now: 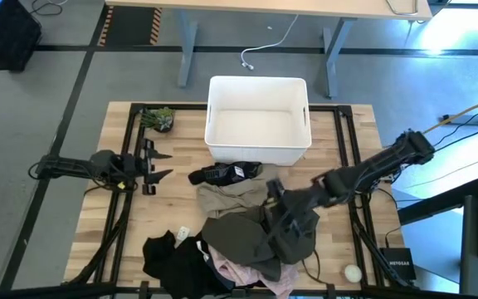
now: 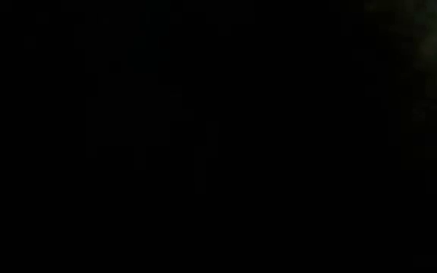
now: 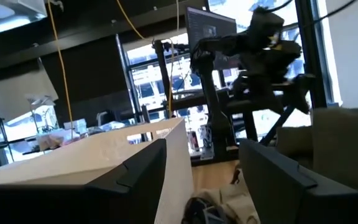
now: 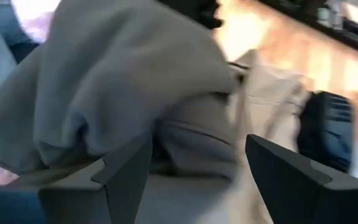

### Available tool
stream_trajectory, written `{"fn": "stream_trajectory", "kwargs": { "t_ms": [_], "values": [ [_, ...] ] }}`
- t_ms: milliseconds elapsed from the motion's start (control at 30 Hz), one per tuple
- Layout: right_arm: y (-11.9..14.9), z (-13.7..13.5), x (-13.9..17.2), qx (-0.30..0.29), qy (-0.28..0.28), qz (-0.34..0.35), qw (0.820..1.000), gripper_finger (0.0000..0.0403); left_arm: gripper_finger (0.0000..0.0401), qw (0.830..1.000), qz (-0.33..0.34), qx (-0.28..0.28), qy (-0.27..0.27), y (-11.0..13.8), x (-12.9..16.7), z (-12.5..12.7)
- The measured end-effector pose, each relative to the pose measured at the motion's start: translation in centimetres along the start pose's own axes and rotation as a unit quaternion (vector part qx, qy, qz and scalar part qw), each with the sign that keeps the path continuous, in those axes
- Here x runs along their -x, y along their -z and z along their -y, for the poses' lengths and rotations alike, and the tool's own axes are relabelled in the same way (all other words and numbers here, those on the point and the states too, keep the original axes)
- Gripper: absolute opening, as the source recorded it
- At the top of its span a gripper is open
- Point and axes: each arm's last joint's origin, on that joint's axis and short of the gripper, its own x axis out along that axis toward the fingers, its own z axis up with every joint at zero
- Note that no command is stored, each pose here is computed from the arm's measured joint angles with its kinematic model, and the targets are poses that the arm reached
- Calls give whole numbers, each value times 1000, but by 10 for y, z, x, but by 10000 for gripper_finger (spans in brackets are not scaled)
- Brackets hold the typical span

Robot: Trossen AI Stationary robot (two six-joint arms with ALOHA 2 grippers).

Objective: Sort clothes
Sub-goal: Put the gray wood jacket into the white laundry bin

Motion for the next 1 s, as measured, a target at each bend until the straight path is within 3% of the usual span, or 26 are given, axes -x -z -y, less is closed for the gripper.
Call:
{"fn": "stream_trajectory", "kwargs": {
  "t_ms": [133, 367, 500, 600, 800, 900, 1000],
  "values": [
    [-9, -11, -14, 27, -6, -3, 1000, 277, 198, 1000, -3, -10, 1, 1, 0, 0],
    [-36, -12, -12, 38, 7, 28, 999, 277, 198, 1000, -3, -9, 1, 1, 0, 0],
    [-28, -10, -28, 39, 13, -11, 999, 277, 198, 1000, -6, -2, 2, 1, 0, 0],
    [-17, -2, -39, 29, 48, -68, 996, 277, 198, 1000, -13, -2, 4, 3, 0, 1],
    [13, 21, -39, -11, 145, -212, 967, 277, 198, 1000, -13, -3, 4, 3, 0, 1],
    [19, 30, -40, -60, 149, -222, 962, 277, 198, 1000, -12, -7, 3, 2, 0, 1],
    [22, 35, -47, -90, 117, -198, 969, 277, 198, 1000, -12, -7, 4, 2, 0, 1]
  ]
}}
